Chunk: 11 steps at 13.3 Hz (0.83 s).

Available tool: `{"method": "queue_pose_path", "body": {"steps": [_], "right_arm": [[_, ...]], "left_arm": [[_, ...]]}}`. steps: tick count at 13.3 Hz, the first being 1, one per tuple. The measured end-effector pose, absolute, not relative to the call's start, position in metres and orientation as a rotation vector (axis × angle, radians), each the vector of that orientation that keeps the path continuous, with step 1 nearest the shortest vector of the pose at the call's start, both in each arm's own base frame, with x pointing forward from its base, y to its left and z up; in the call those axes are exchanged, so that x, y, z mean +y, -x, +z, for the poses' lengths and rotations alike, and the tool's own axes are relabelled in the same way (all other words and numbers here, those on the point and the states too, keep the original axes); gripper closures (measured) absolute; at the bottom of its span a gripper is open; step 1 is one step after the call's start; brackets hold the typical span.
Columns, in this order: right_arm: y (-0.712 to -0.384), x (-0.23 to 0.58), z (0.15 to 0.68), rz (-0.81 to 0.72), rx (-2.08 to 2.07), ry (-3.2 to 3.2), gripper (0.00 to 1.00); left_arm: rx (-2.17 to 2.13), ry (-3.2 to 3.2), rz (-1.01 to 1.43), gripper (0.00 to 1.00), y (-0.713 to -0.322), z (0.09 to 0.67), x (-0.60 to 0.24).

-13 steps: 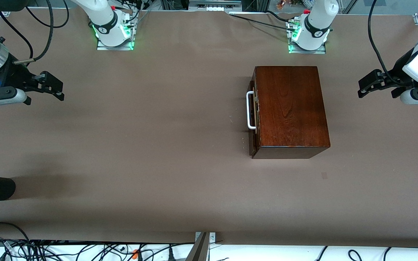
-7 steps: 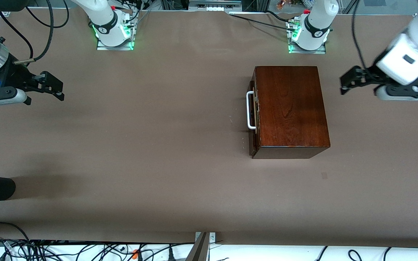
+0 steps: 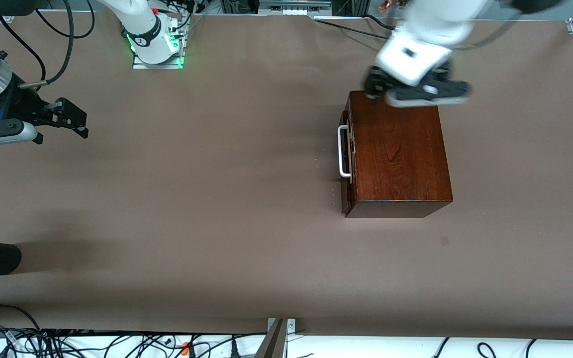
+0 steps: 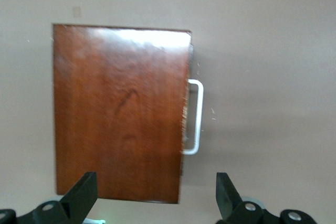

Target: Open drawer, take yellow block, close drawer

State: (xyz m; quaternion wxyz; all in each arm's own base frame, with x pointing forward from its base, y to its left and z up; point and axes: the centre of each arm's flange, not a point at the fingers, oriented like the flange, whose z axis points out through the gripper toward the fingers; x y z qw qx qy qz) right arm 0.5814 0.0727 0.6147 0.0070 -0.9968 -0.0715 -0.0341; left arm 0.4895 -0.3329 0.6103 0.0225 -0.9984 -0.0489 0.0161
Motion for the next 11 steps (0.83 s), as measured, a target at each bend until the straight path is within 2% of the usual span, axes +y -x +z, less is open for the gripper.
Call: {"method": "queue_pose_path", "body": {"steps": [2, 4, 8, 11], "right_arm": [[-0.581, 0.073, 0.615, -0.107, -0.224, 3.118, 0.00], [-0.581, 0.073, 0.615, -0.107, -0.223, 3.118, 0.00], [-0.581, 0.073, 0.615, -0.107, -0.223, 3.118, 0.00], [-0.581, 0.072, 0.615, -0.107, -0.223, 3.118, 0.00]], "left_arm": [[-0.194, 3.052, 0.006, 0.00, -0.468, 0.587, -0.387], [-0.213, 3.003, -0.038, 0.00, -0.463, 0.547, -0.427], [-0.219, 2.965, 0.004, 0.00, -0.490, 0.442, -0.457], [-0.187, 2.921, 0.016, 0.00, -0.498, 0.385, -0.454]]}}
